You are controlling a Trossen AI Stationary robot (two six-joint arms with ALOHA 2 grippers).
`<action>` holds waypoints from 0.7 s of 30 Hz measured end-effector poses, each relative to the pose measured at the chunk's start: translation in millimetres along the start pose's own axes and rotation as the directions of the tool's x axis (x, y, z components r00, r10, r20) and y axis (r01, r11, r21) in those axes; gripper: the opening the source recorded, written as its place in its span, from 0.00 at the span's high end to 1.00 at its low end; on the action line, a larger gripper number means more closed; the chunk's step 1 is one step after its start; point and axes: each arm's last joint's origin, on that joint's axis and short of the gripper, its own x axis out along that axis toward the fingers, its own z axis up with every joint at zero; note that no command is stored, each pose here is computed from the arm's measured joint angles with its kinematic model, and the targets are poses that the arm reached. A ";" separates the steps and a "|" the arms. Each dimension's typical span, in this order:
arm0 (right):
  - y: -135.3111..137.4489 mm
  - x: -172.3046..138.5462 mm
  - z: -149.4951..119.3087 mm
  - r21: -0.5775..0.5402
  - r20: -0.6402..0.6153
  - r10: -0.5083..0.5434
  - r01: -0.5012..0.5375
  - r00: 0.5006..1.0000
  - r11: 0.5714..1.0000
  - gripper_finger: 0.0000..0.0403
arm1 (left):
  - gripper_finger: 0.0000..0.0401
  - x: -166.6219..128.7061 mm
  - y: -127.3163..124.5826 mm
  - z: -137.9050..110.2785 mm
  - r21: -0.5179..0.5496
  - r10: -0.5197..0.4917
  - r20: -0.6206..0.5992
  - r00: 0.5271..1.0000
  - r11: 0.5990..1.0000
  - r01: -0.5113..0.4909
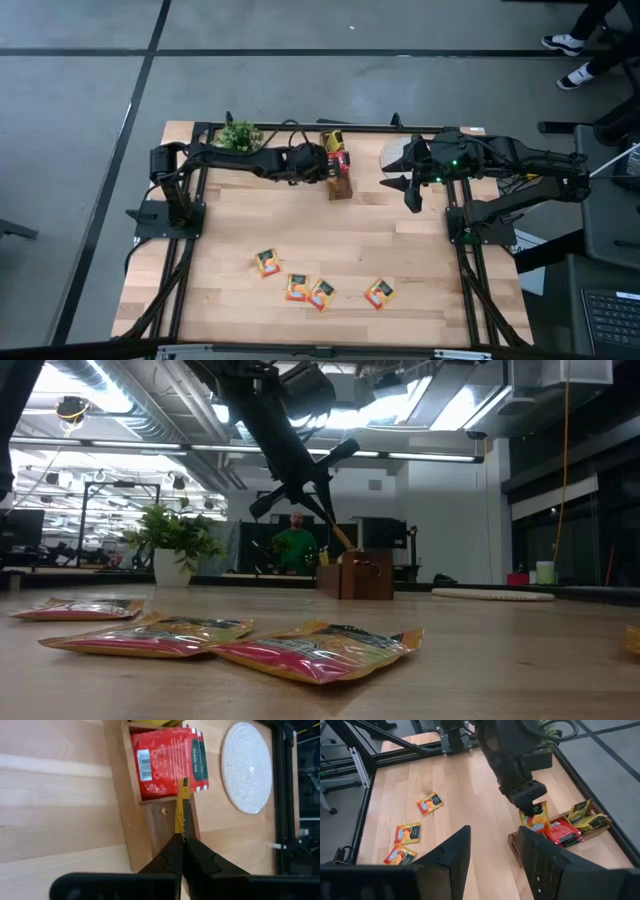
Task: Pick & Place Tea
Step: Put the orange tea bag into the left section of the wooden organizer
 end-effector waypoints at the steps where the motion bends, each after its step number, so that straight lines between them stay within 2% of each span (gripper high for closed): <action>1: 0.0 0.0 0.0 0.000 0.000 0.000 0.000 1.000 1.000 0.59 | 0.99 -0.1 0.0 -0.3 0.008 0.000 0.000 1.000 1.000 0.000; 10: -0.4 0.0 0.1 -0.004 0.003 -0.013 0.013 1.000 1.000 0.59 | 0.99 3.6 1.3 -3.3 0.014 0.010 -0.006 1.000 1.000 -0.010; 21: -0.5 0.2 -0.5 -0.005 -0.003 -0.016 0.016 1.000 1.000 0.59 | 0.99 21.1 5.6 -20.1 -0.055 0.030 -0.030 0.999 0.998 -0.032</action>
